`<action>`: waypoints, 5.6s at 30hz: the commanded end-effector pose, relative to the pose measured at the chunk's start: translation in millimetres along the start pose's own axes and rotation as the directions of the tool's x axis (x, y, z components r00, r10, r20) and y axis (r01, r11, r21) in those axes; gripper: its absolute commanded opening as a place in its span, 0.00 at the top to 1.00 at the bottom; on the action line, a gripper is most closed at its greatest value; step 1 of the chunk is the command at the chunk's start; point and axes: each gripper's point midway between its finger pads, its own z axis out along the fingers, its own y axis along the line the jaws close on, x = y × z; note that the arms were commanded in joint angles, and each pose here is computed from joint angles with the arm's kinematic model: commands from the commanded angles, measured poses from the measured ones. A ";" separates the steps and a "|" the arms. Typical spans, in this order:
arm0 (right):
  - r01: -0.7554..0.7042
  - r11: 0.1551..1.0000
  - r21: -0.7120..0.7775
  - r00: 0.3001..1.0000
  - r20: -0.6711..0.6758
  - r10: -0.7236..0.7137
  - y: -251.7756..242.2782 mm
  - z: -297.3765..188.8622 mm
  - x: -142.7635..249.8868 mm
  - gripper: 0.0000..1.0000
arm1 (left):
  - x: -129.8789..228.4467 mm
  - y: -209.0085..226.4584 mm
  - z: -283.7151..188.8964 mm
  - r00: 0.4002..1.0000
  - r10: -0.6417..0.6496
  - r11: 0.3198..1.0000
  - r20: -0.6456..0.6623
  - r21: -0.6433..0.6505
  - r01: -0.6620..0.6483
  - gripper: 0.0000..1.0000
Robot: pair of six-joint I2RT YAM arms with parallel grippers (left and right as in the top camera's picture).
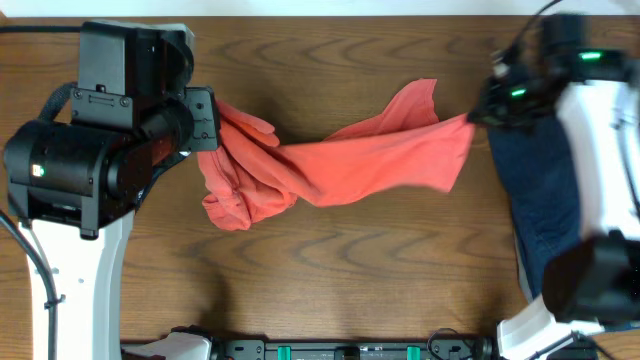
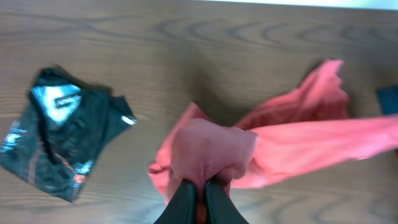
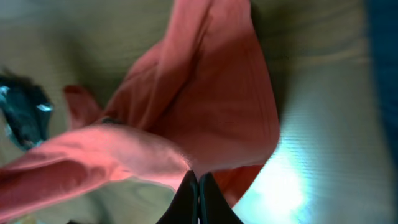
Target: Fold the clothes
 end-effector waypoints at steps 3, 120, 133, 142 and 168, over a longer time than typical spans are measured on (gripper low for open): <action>0.108 0.994 -0.008 0.990 0.094 -0.107 9.0 -69.1 4.6 0.99 | -10.1 18.1 -21.0 0.995 0.010 0.996 0.095 -0.088 -0.002 0.94; 0.080 0.967 0.243 0.798 0.566 -0.208 -6.3 -237.5 36.5 0.99 | -4.1 87.7 -132.2 0.858 -0.239 0.941 0.455 -0.110 0.320 0.94; 0.174 0.970 0.169 0.871 0.433 -0.232 1.9 -180.3 -2.2 1.00 | -35.7 69.5 -49.9 0.921 -0.282 0.958 0.268 0.019 0.288 0.94; 0.245 0.962 0.119 0.839 0.471 -0.272 23.9 -101.6 -103.4 0.99 | -93.7 85.9 87.5 0.946 -0.270 0.963 0.181 0.030 0.269 0.94; 0.015 0.939 0.343 0.864 0.468 -0.185 -29.6 -138.7 -88.9 0.99 | -78.6 79.4 25.3 0.936 -0.344 0.936 0.080 0.104 0.335 0.94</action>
